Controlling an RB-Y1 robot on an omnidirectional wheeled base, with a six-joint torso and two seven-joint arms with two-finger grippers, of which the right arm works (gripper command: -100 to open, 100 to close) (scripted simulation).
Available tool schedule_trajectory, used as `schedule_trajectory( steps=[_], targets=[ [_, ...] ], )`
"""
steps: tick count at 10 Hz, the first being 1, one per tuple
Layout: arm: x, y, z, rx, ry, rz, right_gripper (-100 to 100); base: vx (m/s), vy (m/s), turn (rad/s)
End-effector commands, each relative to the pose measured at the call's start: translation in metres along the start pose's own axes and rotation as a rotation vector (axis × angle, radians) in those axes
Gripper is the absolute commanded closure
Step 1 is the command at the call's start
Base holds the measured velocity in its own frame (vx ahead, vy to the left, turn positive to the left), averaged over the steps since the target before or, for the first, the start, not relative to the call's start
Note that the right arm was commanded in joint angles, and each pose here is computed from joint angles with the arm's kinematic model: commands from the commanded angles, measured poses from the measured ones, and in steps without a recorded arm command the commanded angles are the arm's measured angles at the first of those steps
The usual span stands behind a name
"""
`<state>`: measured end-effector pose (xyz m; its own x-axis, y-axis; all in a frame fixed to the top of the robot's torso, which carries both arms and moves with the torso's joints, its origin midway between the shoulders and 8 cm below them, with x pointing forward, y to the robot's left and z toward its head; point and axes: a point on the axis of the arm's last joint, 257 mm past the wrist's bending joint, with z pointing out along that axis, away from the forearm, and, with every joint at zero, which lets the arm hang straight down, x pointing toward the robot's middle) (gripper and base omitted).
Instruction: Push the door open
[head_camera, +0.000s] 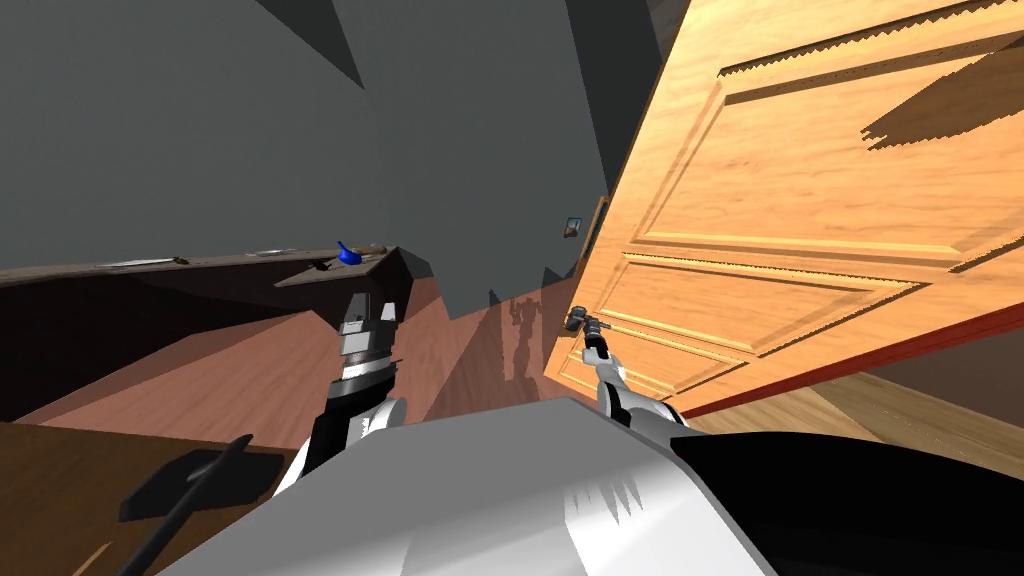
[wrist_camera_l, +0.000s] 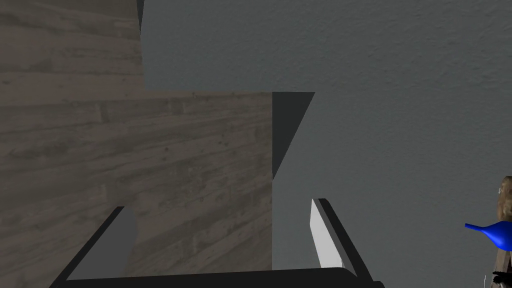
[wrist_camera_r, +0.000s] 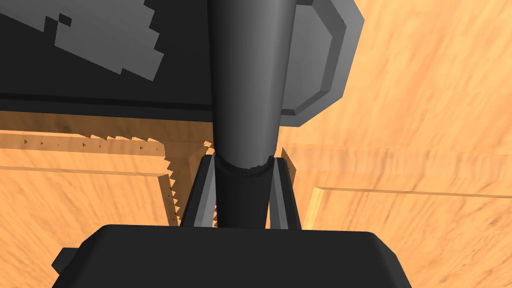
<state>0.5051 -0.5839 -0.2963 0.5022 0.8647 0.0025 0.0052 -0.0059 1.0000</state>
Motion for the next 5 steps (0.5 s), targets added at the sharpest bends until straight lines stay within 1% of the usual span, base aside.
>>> schedule_trajectory(
  steps=[1, 3, 4, 5],
  targets=[
    [-0.013, 0.003, 0.0004, -0.007, -0.022, -0.003, 100, 0.195, 0.052, -0.056],
    [-0.024, 0.004, -0.0003, -0.007, -0.042, -0.002, 100, 0.190, 0.032, -0.062],
    [-0.019, -0.001, -0.0014, 0.003, -0.035, -0.001, 100, 0.084, 0.020, -0.033],
    [-0.032, 0.001, -0.0021, -0.001, -0.058, -0.001, 100, 0.157, 0.004, -0.047]
  ],
)
